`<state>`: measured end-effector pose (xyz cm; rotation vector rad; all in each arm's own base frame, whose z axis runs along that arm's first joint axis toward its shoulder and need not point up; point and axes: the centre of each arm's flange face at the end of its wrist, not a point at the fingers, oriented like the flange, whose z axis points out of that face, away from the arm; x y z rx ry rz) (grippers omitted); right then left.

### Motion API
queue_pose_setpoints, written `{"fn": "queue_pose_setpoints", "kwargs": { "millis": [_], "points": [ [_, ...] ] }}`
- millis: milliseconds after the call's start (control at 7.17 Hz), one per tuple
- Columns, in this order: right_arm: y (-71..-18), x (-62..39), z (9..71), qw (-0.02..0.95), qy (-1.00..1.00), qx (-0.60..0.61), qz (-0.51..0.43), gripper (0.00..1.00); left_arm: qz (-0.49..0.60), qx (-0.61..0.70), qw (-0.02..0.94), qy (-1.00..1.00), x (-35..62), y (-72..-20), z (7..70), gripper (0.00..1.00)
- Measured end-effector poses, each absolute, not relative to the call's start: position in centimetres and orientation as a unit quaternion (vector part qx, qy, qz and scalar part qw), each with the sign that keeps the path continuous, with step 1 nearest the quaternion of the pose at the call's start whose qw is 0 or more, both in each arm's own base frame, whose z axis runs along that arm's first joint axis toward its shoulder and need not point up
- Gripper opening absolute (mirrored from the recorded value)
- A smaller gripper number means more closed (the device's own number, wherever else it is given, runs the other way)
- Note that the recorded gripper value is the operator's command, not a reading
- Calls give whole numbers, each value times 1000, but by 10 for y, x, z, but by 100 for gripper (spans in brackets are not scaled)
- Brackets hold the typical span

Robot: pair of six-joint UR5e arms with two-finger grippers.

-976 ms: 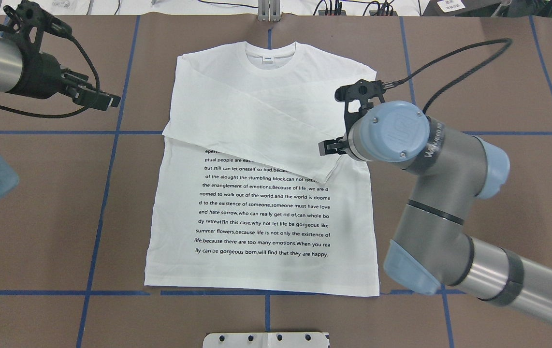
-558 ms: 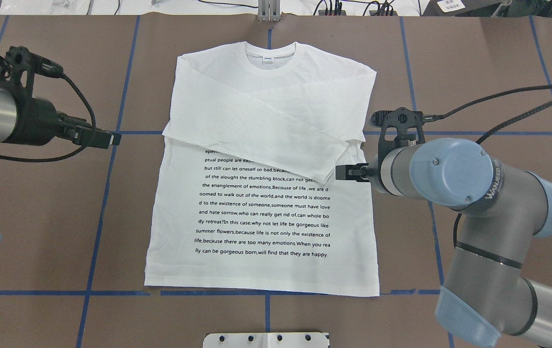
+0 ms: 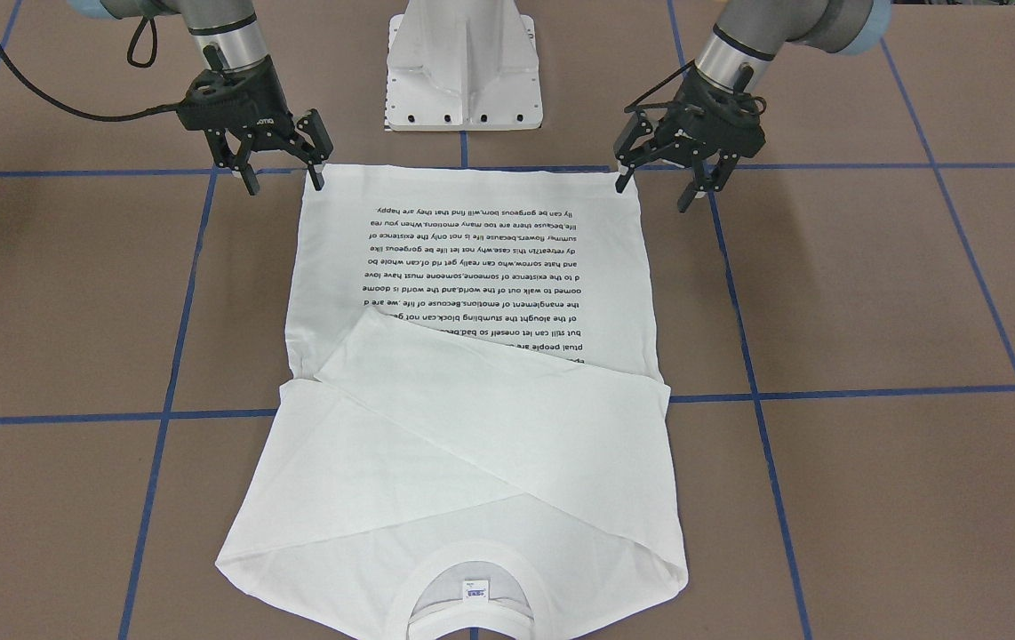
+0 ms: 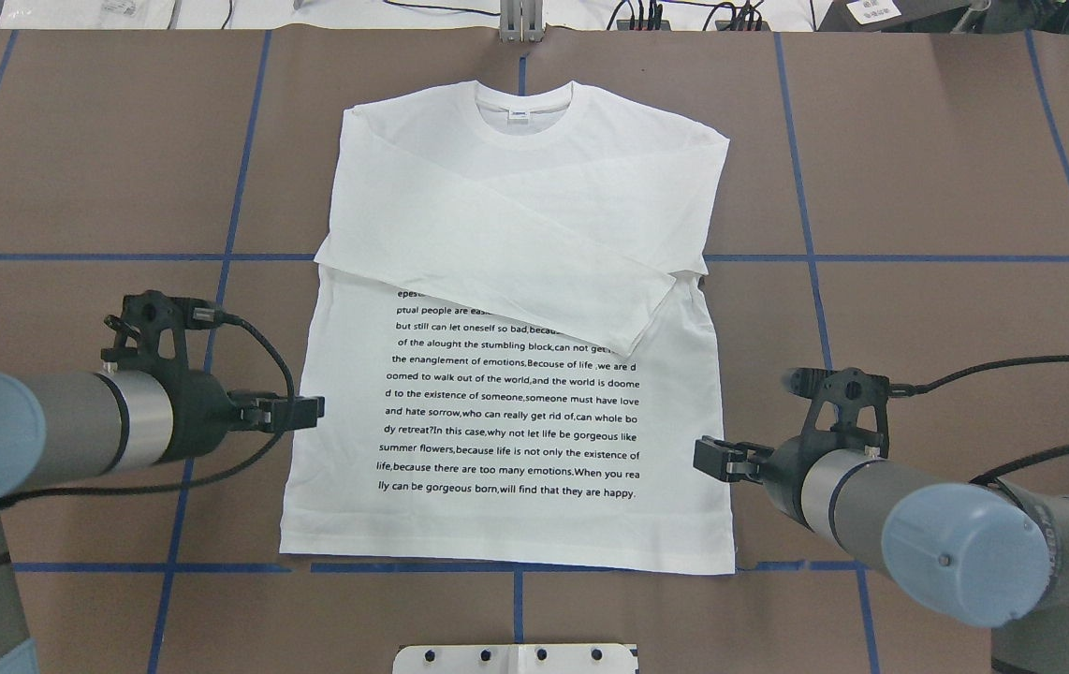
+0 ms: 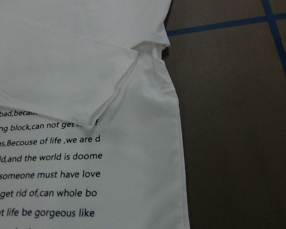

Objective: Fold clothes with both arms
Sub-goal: 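Move both grippers to the hem corners nearest the robot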

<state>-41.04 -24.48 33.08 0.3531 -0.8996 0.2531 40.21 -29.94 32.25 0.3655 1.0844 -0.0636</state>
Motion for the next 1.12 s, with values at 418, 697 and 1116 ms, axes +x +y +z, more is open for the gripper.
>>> {"fn": "queue_pose_setpoints", "kwargs": {
  "millis": [418, 697, 1116],
  "points": [
    [-223, -411, 335, 877, -432, 172, 124, 100, -62, 133, 851, 504, 454, -230, 347, 98],
    [-222, -412, 336, 877, -430, 173, 124, 100, -62, 129, 861, 489, 464, -225, 364, 95],
    [-221, -413, 338, 878, -428, 175, 124, 100, -60, 128, 868, 476, 471, -224, 377, 86]
  ]
}}
